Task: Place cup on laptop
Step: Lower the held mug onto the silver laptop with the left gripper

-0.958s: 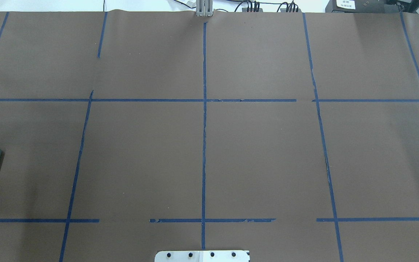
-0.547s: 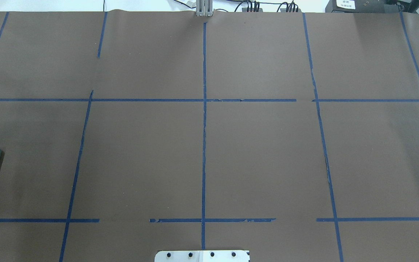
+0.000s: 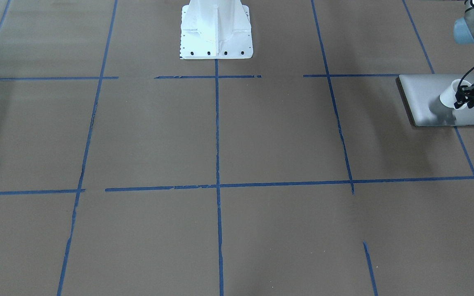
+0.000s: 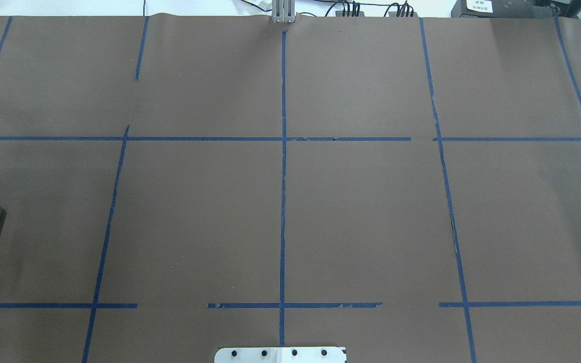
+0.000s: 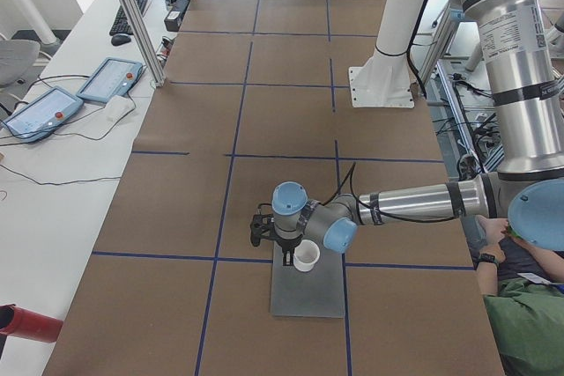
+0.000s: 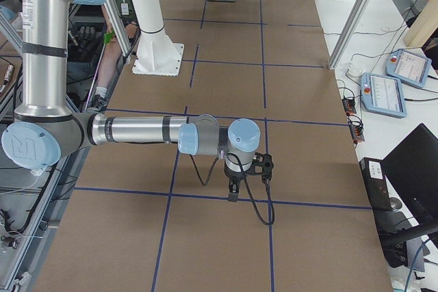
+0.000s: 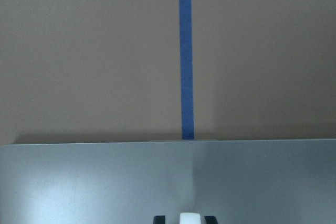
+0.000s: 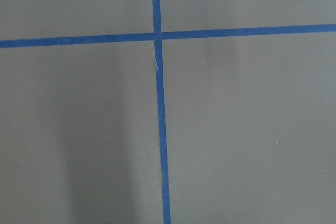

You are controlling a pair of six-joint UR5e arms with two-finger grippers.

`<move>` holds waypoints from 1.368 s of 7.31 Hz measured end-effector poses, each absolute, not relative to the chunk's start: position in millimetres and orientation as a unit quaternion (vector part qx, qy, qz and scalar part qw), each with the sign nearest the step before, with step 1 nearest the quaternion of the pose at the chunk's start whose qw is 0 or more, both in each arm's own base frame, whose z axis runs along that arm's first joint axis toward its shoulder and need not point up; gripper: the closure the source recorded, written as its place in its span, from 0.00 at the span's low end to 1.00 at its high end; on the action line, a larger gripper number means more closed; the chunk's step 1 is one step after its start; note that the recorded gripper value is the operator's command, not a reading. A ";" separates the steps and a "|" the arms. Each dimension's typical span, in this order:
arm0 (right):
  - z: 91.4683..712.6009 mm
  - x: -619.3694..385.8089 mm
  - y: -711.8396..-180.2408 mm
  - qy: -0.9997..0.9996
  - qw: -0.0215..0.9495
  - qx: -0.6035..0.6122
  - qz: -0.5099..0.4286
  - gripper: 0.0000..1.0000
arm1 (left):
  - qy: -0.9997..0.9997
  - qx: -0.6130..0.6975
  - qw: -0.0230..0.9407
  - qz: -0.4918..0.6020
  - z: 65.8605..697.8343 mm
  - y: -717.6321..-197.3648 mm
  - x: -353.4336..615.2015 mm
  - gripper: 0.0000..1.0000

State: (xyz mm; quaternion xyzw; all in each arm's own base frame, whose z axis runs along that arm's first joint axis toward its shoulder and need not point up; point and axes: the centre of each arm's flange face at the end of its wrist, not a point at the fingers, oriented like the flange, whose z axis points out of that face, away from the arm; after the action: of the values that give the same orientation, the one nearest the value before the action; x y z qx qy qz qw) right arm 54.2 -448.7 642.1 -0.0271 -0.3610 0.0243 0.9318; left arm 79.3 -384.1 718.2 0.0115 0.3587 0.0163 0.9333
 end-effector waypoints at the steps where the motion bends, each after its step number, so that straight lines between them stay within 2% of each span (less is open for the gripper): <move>1: 642.1 54.2 -448.7 -0.361 0.932 -0.027 0.024 0.00 | 0.360 0.015 0.933 0.013 716.0 -386.1 75.9 0.00; 4: 642.1 54.2 -448.7 -0.361 0.932 -0.027 0.024 0.00 | 0.350 0.022 0.936 0.020 693.7 -405.9 50.4 0.00; 7: 642.1 54.3 -448.7 -0.361 0.932 -0.027 0.024 0.00 | 0.332 0.070 0.939 0.062 643.8 -447.8 -26.5 0.00; 10: 642.1 54.2 -448.7 -0.361 0.932 -0.027 0.024 0.00 | 0.368 0.106 0.922 0.051 614.3 -431.2 -71.1 0.00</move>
State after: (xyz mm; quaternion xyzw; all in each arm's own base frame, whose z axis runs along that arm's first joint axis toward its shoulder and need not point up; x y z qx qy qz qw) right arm 54.2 -448.7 642.1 -0.0271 -0.3610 0.0242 0.9318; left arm -71.1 -431.2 614.3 0.1059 0.3682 0.0511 0.9223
